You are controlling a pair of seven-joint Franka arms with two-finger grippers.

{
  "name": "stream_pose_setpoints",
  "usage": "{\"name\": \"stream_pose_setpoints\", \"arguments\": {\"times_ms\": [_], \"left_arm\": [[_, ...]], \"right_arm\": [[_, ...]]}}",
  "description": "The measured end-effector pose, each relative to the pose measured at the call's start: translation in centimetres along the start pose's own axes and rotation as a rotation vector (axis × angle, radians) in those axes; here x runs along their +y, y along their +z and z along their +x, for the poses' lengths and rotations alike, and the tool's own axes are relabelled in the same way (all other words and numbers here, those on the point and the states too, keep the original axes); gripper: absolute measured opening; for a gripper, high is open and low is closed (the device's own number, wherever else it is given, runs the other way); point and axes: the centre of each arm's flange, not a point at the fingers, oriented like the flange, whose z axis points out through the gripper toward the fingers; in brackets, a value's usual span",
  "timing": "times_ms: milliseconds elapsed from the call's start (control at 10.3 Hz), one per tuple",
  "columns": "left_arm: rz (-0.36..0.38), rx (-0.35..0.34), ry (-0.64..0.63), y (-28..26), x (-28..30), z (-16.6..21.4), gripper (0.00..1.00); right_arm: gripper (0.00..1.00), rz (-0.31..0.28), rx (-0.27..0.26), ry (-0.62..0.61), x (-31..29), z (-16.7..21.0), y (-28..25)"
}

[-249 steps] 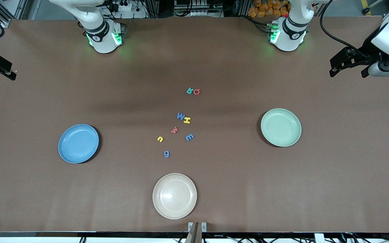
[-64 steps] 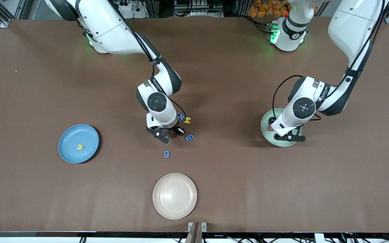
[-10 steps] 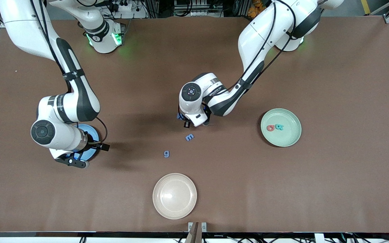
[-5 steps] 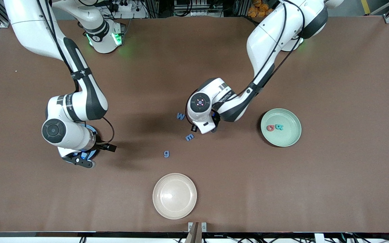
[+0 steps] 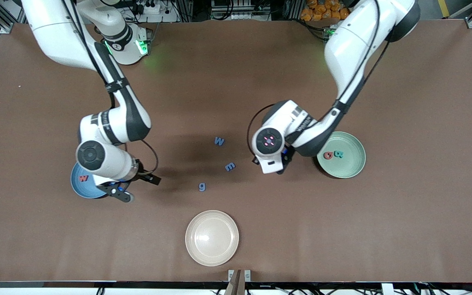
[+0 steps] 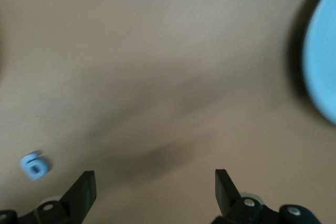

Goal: Sort upper and lower case letters into plates
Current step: 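Place the H on the green plate while the right gripper reaches e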

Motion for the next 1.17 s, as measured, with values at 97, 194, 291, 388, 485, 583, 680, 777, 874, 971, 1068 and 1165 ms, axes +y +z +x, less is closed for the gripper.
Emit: {"name": "stream_pose_setpoints", "arguments": {"times_ms": [97, 194, 291, 388, 485, 583, 680, 777, 874, 971, 1068, 1165], "left_arm": [[0.03, -0.009, 0.084, -1.2, -1.3, 3.1, 0.33], [0.046, -0.019, 0.171, -2.3, -2.8, 5.9, 0.33], [0.055, -0.026, 0.242, -3.0, -4.4, 8.3, 0.33], [0.069, -0.033, 0.301, -3.0, -5.8, 9.8, 0.33], [0.091, -0.036, 0.357, -2.5, -7.0, 10.4, 0.33], [0.12, -0.024, 0.413, -1.7, -7.9, 10.4, 0.33], [0.14, -0.004, 0.449, -0.9, -8.7, 10.3, 0.33], [0.131, 0.01, 0.492, -0.1, -9.4, 10.5, 0.33], [0.112, 0.018, 0.546, 0.8, -10.4, 11.3, 0.33], [0.097, 0.018, 0.598, 1.7, -11.7, 13.0, 0.33], [0.099, 0.024, 0.65, 2.5, -12.9, 14.8, 0.33], [0.109, 0.039, 0.688, 3.1, -13.8, 15.9, 0.33]], "right_arm": [[1.0, 0.022, 0.006, 0.03, -2.3, -1.7, 0.7], [1.0, 0.041, 0.022, 0.056, -4.7, -3.5, 1.7], [1.0, 0.055, 0.032, 0.074, -6.7, -5.1, 2.6], [1.0, 0.06, 0.035, 0.095, -8.4, -6.7, 3.4], [1.0, 0.064, 0.035, 0.127, -10.2, -8.4, 4.2], [1.0, 0.069, 0.036, 0.159, -12.0, -10.0, 4.9], [1.0, 0.076, 0.037, 0.185, -13.5, -11.2, 5.6], [1.0, 0.085, 0.04, 0.208, -14.5, -12.1, 6.4], [1.0, 0.099, 0.045, 0.235, -15.5, -13.2, 7.7], [1.0, 0.108, 0.047, 0.263, -16.4, -14.8, 9.3], [1.0, 0.108, 0.045, 0.293, -17.1, -16.2, 10.5], [1.0, 0.107, 0.042, 0.334, -17.4, -16.9, 11.1]]}}
